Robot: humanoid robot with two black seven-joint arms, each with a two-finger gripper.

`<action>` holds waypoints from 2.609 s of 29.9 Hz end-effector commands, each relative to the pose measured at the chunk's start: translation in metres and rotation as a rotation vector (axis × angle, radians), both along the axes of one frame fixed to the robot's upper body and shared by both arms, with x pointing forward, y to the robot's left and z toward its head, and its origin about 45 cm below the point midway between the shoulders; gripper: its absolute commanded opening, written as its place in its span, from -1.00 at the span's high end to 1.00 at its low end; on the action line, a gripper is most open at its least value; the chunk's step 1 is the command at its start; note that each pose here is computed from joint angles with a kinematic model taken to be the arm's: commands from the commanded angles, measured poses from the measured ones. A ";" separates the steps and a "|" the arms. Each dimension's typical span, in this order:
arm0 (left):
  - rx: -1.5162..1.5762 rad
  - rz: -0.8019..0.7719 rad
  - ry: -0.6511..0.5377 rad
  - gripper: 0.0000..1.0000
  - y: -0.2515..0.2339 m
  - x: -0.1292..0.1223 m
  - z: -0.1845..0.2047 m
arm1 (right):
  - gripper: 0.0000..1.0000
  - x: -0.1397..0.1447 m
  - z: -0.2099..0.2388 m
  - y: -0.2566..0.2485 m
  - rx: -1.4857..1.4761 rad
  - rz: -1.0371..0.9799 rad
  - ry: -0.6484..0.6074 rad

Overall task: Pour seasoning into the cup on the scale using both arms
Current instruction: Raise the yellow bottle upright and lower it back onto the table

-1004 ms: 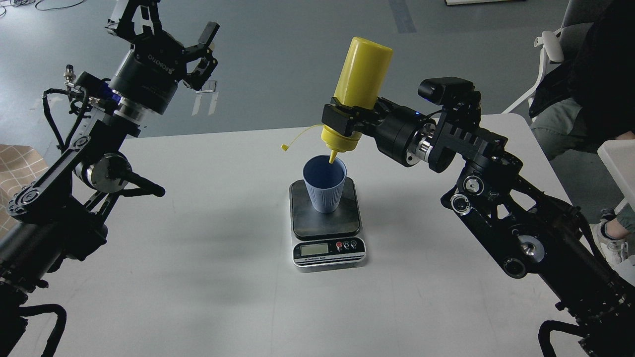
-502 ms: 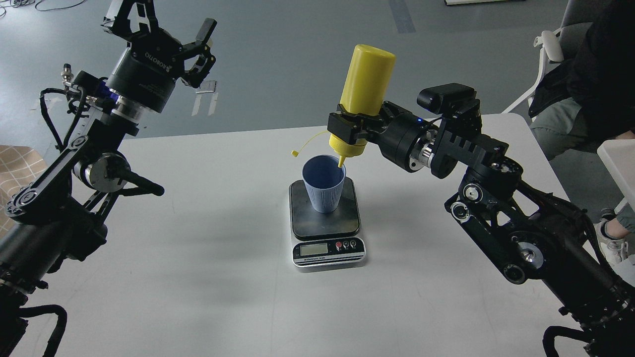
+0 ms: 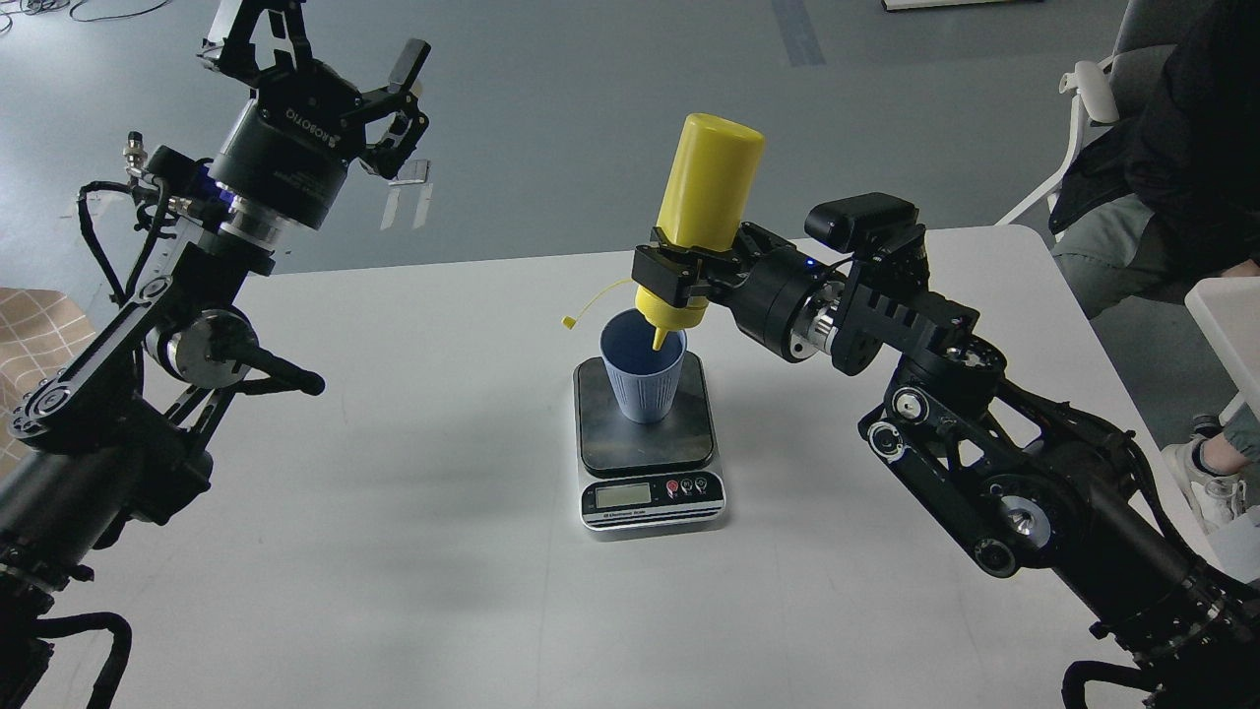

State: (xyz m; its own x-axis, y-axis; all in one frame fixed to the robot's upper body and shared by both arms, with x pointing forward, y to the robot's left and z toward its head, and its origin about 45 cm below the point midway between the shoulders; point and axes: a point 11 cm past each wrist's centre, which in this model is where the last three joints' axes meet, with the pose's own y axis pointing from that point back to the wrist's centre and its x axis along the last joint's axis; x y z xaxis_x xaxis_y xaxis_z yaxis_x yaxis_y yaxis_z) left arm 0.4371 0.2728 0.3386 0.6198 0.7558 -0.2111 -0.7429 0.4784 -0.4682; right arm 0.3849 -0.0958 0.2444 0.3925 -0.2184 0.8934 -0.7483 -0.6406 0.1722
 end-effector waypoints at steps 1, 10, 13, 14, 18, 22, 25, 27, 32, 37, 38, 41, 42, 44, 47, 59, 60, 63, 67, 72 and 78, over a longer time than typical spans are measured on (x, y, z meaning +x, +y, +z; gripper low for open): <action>0.000 0.000 0.000 -0.97 0.000 0.000 0.000 | 1.00 0.007 0.008 -0.006 0.020 -0.031 -0.015; 0.004 0.001 0.004 -0.97 -0.001 0.000 -0.002 | 1.00 0.035 0.065 -0.089 0.941 -0.257 0.492; 0.004 0.001 0.004 -0.97 -0.001 0.000 -0.002 | 1.00 0.018 0.075 -0.096 1.306 -0.100 0.661; 0.005 0.000 0.004 -0.97 -0.001 0.000 -0.002 | 1.00 0.014 0.075 -0.098 1.358 -0.075 0.683; 0.010 -0.004 0.008 -0.97 -0.003 0.000 -0.003 | 1.00 -0.011 0.077 -0.112 1.575 0.100 0.792; 0.019 -0.007 0.012 -0.97 -0.002 -0.001 -0.005 | 0.97 -0.030 0.057 -0.130 1.772 0.161 0.923; 0.029 -0.003 0.008 -0.97 0.001 -0.001 -0.003 | 0.92 -0.039 0.038 -0.158 1.877 0.105 0.945; 0.053 0.009 0.006 -0.97 0.010 -0.001 -0.001 | 0.90 -0.050 0.011 -0.186 1.986 0.028 0.959; 0.072 0.009 0.006 -0.97 0.017 -0.003 -0.001 | 0.90 -0.084 -0.066 -0.232 2.118 -0.265 0.962; 0.090 0.010 0.012 -0.97 0.019 -0.004 -0.003 | 0.85 -0.101 -0.103 -0.251 2.206 -0.397 0.971; 0.095 0.004 0.013 -0.97 0.018 -0.004 -0.003 | 0.84 -0.102 -0.108 -0.254 2.240 -0.400 0.974; 0.091 -0.005 0.013 -0.97 0.014 -0.005 -0.004 | 0.83 -0.101 -0.108 -0.254 2.247 -0.399 0.973; 0.089 -0.007 0.012 -0.97 0.013 -0.005 -0.003 | 0.83 -0.101 -0.108 -0.253 2.247 -0.398 0.976; 0.103 -0.008 0.009 -0.97 0.013 -0.006 -0.004 | 0.82 -0.099 -0.107 -0.251 2.243 -0.389 0.984; 0.115 -0.010 0.007 -0.97 0.012 -0.006 -0.005 | 0.80 -0.100 -0.107 -0.251 2.252 -0.385 0.983; 0.127 -0.025 0.008 -0.97 0.009 -0.008 -0.005 | 0.34 -0.113 -0.133 -0.258 2.381 -0.430 1.026; 0.127 -0.025 0.008 -0.97 0.009 -0.009 -0.006 | 0.33 -0.115 -0.139 -0.260 2.397 -0.451 1.032; 0.130 -0.024 0.005 -0.97 0.010 -0.009 -0.004 | 0.26 -0.121 -0.147 -0.261 2.407 -0.483 1.038; 0.138 -0.023 0.000 -0.97 0.012 -0.010 -0.002 | -0.03 -0.122 -0.147 -0.261 2.406 -0.484 1.038; 0.141 -0.025 -0.005 -0.97 0.013 -0.011 0.001 | -0.98 -0.129 -0.148 -0.263 2.409 -0.493 1.029; 0.147 -0.026 -0.011 -0.97 0.014 -0.012 0.003 | -1.00 -0.152 -0.140 -0.265 2.437 -0.466 1.013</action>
